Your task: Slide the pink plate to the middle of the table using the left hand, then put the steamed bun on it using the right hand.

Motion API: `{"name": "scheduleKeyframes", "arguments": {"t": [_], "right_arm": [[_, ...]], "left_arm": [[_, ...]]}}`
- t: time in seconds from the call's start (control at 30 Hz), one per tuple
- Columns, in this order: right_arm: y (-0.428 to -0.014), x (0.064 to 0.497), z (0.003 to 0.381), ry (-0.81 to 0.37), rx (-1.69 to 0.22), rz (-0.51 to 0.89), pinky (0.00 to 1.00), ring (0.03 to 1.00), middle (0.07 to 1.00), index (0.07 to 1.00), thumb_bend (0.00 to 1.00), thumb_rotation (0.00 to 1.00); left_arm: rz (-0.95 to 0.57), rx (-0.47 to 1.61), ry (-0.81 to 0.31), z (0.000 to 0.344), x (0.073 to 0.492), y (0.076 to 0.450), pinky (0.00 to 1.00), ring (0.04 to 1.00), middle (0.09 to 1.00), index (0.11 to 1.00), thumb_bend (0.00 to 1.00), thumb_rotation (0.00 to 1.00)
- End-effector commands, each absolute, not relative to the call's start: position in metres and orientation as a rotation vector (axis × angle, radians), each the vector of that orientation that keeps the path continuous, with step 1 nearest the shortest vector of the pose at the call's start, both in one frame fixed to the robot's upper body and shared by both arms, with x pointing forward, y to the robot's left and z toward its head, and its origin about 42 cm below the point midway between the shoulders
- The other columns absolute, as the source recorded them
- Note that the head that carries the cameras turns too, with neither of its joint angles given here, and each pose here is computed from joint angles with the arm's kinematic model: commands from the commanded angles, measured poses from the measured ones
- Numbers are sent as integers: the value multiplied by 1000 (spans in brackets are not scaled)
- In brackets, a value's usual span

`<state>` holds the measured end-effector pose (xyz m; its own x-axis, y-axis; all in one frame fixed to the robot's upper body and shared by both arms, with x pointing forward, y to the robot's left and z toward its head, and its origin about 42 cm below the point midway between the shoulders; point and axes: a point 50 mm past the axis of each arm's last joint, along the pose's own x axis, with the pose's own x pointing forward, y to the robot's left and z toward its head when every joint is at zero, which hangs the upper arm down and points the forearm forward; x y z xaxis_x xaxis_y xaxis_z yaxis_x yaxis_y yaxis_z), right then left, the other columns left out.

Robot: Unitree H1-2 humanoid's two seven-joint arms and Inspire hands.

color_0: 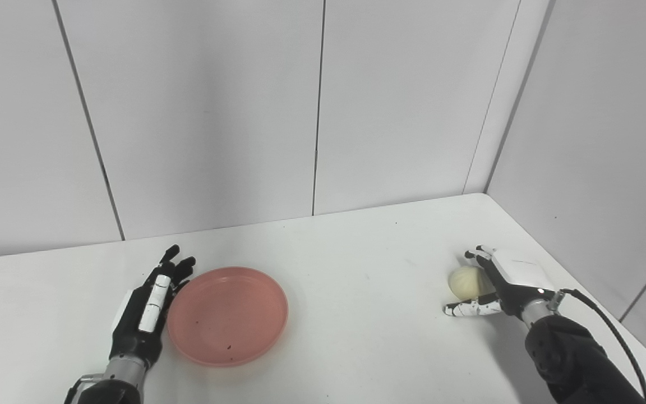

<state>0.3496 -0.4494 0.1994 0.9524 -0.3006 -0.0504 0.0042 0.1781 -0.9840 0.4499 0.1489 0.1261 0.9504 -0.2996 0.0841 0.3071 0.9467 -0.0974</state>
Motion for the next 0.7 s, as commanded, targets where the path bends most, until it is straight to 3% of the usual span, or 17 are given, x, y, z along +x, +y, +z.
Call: {"name": "scheduleKeyframes", "arguments": {"t": [0.0, 0.2, 0.5, 0.57, 0.6, 0.67], "right_arm": [[-457, 359, 223, 179, -1413, -260, 863, 927, 931, 842, 1000, 536], [-461, 363, 215, 189, -1407, -247, 855, 921, 929, 847, 1000, 559], [-460, 368, 199, 176, -1334, -246, 754, 851, 873, 823, 1000, 544], [-460, 368, 197, 177, -1319, -242, 702, 814, 844, 812, 1000, 533], [-460, 368, 196, 180, -1315, -240, 612, 721, 789, 788, 1000, 521], [-461, 368, 195, 202, -1316, -229, 557, 636, 721, 756, 1000, 493]], "left_arm": [[-309, -112, -15, 109, 441, 150, 909, 909, 861, 909, 817, 843], [-310, -110, -19, 110, 440, 150, 916, 909, 859, 910, 814, 842], [-312, -106, -15, 110, 439, 150, 907, 909, 862, 915, 792, 838], [-315, -104, -17, 110, 439, 150, 911, 912, 864, 916, 795, 838], [-317, -103, -17, 110, 439, 151, 913, 912, 864, 915, 799, 839], [-319, -99, -17, 109, 440, 151, 910, 912, 864, 911, 801, 841]]}}
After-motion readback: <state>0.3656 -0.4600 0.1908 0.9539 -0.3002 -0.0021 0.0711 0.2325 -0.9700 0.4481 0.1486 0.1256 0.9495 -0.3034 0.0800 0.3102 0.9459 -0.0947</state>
